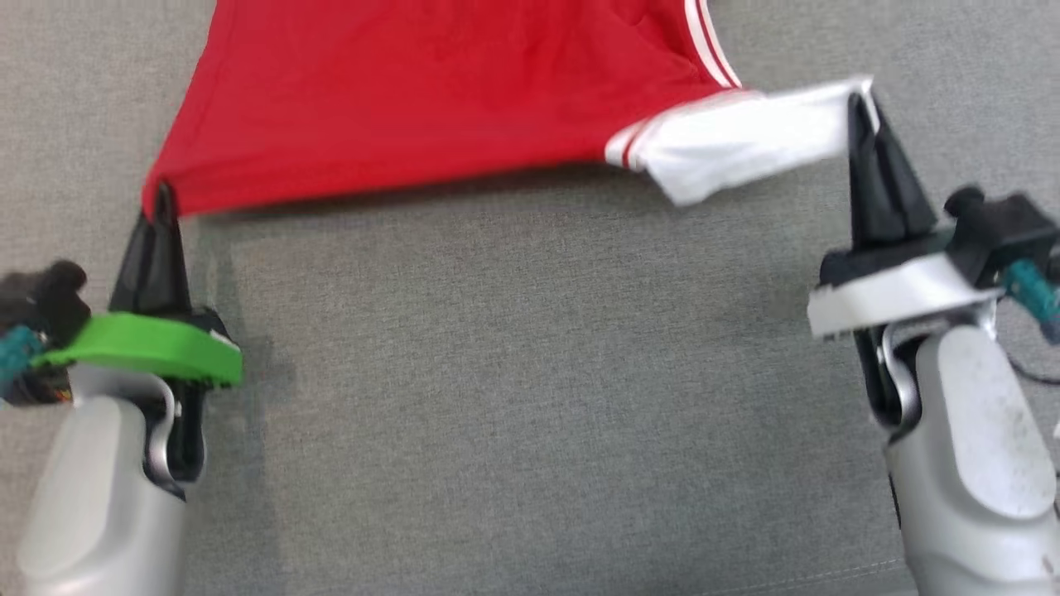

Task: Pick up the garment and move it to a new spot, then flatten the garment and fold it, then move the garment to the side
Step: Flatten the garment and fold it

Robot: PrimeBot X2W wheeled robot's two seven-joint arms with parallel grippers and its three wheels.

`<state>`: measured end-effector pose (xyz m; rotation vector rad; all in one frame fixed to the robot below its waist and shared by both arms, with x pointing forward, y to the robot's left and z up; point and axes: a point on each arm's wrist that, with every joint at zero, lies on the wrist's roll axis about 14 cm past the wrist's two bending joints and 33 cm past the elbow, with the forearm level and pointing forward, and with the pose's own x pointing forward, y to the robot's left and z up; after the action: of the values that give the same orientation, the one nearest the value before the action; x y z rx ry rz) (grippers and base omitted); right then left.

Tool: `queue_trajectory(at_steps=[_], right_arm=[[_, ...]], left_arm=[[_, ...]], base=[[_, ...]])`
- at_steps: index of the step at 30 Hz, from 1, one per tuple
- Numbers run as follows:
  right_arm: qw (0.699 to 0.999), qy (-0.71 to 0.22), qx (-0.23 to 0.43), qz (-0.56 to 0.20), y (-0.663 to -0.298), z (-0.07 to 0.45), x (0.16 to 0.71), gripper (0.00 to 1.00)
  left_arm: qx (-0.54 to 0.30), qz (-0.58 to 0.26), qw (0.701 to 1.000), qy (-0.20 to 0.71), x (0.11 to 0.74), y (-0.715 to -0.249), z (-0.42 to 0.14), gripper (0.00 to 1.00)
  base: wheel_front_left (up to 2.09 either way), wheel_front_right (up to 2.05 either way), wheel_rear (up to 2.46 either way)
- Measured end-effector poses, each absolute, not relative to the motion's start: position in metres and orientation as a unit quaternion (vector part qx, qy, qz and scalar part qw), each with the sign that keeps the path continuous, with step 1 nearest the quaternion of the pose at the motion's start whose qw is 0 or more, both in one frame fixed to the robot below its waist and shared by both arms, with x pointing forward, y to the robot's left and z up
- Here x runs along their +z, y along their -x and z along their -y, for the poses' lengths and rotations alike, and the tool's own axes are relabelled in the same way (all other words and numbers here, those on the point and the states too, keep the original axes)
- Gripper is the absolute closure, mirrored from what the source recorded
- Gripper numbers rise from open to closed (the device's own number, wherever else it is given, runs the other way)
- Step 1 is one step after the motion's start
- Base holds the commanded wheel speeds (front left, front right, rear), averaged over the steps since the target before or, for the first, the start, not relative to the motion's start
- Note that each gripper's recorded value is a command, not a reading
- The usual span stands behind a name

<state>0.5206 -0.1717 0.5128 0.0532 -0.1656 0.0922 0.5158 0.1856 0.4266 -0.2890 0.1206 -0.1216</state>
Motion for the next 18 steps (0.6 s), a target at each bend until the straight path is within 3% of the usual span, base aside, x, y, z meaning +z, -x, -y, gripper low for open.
queue_trajectory(at_steps=[5,18], right_arm=[[0.998,-0.057,0.037,0.007,-0.468,0.174,0.466,1.0],[0.995,-0.084,-0.017,-0.051,-0.377,0.203,0.443,1.0]], left_arm=[[-0.033,-0.098,0.979,0.176,0.403,-0.479,-0.184,1.0],[0.021,-0.189,0.961,0.201,0.358,-0.362,-0.18,1.0]], base=[[0.0,0.0,0.0],[0.0,0.0,0.0]])
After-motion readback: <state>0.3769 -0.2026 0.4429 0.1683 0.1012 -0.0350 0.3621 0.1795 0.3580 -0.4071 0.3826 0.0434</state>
